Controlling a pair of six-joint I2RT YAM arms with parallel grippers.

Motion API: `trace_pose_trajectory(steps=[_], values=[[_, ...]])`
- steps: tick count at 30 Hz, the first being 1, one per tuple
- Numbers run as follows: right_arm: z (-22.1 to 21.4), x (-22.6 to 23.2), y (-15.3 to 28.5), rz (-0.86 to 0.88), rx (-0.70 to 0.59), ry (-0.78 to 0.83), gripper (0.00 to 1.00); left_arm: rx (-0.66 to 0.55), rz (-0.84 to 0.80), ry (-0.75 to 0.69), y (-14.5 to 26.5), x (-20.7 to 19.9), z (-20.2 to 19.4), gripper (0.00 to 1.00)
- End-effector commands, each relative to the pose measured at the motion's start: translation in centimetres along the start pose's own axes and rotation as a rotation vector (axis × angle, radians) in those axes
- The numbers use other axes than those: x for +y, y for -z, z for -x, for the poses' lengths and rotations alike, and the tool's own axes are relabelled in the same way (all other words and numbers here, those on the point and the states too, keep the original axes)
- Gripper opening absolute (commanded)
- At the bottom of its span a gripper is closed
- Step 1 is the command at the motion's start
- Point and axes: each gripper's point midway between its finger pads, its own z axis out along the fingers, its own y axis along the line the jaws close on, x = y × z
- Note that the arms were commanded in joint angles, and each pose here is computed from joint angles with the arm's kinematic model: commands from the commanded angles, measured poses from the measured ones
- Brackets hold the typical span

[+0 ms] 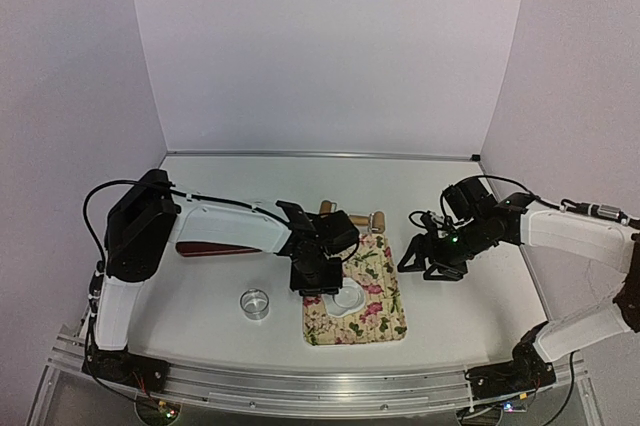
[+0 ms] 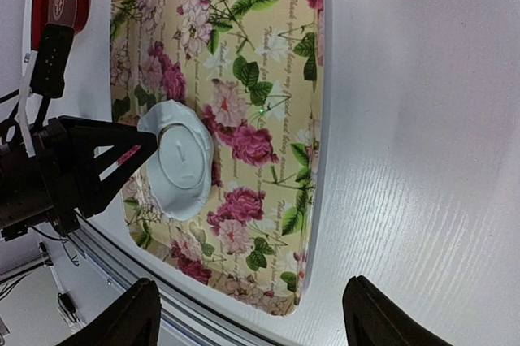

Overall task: Roll out the dumpling wrappers from the dough
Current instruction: Pick up the dumpling wrapper from the work surface.

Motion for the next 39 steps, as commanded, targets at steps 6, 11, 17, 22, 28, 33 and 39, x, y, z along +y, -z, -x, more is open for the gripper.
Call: trace_pose_trajectory(steps=[6, 11, 17, 22, 28, 33, 39], values=[[0.4, 0.6, 0.2, 0.022, -0.012, 0.012, 0.69, 0.039, -0.003, -0.017, -1.5, 0.0, -0.5, 0.22], [0.5, 0.6, 0.2, 0.023, -0.014, 0.014, 0.69, 0.058, -0.011, -0.018, -2.1, 0.2, -1.0, 0.09], [0.5, 0.6, 0.2, 0.022, -0.013, 0.015, 0.69, 0.051, 0.029, -0.024, -2.5, 0.7, -0.8, 0.00], [0.6, 0.7, 0.3, 0.025, -0.020, 0.020, 0.68, -0.066, -0.057, -0.071, -0.3, -1.2, 1.3, 0.00], [0.8, 1.0, 0.3, 0.032, -0.016, 0.032, 0.68, -0.198, -0.298, -0.136, 4.6, -5.3, 3.1, 0.00], [1.1, 2.0, -0.1, 0.077, 0.003, 0.050, 0.64, -0.195, -0.369, -0.156, 5.6, -6.3, 2.4, 0.00], [1.8, 4.1, -0.8, 0.170, 0.015, 0.084, 0.52, -0.181, -0.394, -0.155, 5.5, -6.2, 1.7, 0.00]])
